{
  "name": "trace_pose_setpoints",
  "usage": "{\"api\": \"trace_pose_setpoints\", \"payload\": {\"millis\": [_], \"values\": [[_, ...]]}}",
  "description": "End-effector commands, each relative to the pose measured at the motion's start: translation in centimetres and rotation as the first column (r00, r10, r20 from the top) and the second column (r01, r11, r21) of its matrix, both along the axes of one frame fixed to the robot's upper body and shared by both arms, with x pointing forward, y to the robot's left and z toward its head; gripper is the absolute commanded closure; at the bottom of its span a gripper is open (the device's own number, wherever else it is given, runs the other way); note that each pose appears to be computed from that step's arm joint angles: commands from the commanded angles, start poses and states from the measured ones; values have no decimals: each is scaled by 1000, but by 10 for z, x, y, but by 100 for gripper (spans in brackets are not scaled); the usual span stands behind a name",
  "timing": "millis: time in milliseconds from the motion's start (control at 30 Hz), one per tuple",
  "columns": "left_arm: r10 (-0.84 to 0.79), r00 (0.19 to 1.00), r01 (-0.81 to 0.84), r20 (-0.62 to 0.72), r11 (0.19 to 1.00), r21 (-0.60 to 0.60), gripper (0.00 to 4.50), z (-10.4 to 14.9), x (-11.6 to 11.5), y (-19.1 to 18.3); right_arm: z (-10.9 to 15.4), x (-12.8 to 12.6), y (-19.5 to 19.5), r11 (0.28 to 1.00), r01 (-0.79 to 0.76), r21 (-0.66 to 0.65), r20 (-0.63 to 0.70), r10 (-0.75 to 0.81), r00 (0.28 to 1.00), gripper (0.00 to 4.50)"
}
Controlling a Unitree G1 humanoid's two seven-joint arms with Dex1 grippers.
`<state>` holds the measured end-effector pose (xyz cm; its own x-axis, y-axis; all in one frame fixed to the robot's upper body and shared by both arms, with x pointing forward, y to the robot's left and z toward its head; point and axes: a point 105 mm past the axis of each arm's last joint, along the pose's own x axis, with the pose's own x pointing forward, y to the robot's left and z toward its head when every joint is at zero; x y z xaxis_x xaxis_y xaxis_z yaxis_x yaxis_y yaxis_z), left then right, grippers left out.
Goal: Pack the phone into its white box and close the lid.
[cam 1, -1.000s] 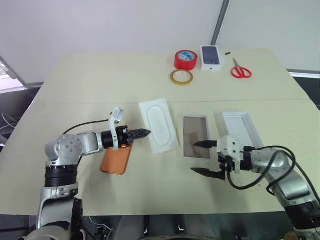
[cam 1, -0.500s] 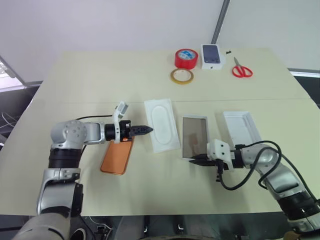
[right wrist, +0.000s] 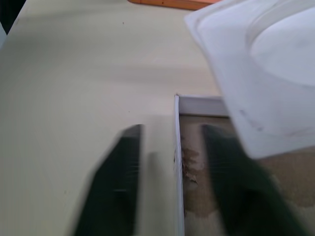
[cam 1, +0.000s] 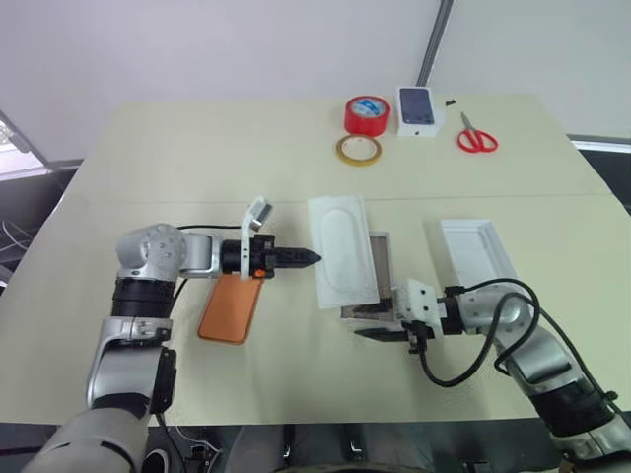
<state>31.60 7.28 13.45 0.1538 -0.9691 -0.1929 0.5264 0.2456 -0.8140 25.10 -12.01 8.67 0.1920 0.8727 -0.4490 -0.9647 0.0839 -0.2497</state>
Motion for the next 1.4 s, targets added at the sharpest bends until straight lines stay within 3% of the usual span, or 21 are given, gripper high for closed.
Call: {"api": "trace_pose_setpoints", "payload": {"millis": [33,300,500,600,800,900,967,1033,1133,1200,1267,1333,1400], "values": [[-25,998,26,52,999,-28,450,11,2,-6,20,2,-16,999,43,6,39,-43,998,157],[-79,995,80,59,997,-9,450,4,4,-20,36,12,-79,967,243,-75,73,-238,969,157],[-92,994,92,65,996,-6,450,-1,10,-26,45,24,-89,949,314,-33,142,-307,941,157],[-108,992,108,61,994,2,358,-4,10,-30,49,27,-83,947,320,4,159,-317,935,150],[-121,989,121,86,993,10,59,-4,9,-32,59,36,-81,941,335,46,199,-337,920,150],[-91,983,90,160,996,14,59,2,15,-28,73,47,-74,931,342,128,212,-362,908,150],[13,917,-31,398,999,37,59,15,34,-20,78,51,-62,928,327,177,214,-360,908,150],[76,793,-137,605,989,55,59,27,46,-9,79,56,-52,919,330,217,198,-373,907,150],[114,612,-202,783,979,15,53,44,46,11,67,59,-32,927,311,212,211,-354,911,242],[78,499,-204,863,979,29,53,45,39,19,59,63,-23,929,318,192,219,-356,908,346],[64,450,-193,891,981,27,53,43,27,28,49,65,-12,938,309,160,236,-340,910,444],[81,428,-214,900,977,13,53,39,21,37,45,64,-2,941,293,168,231,-326,917,444],[20,443,-222,896,971,89,53,21,15,48,39,60,6,963,243,116,263,-266,927,444]]}}
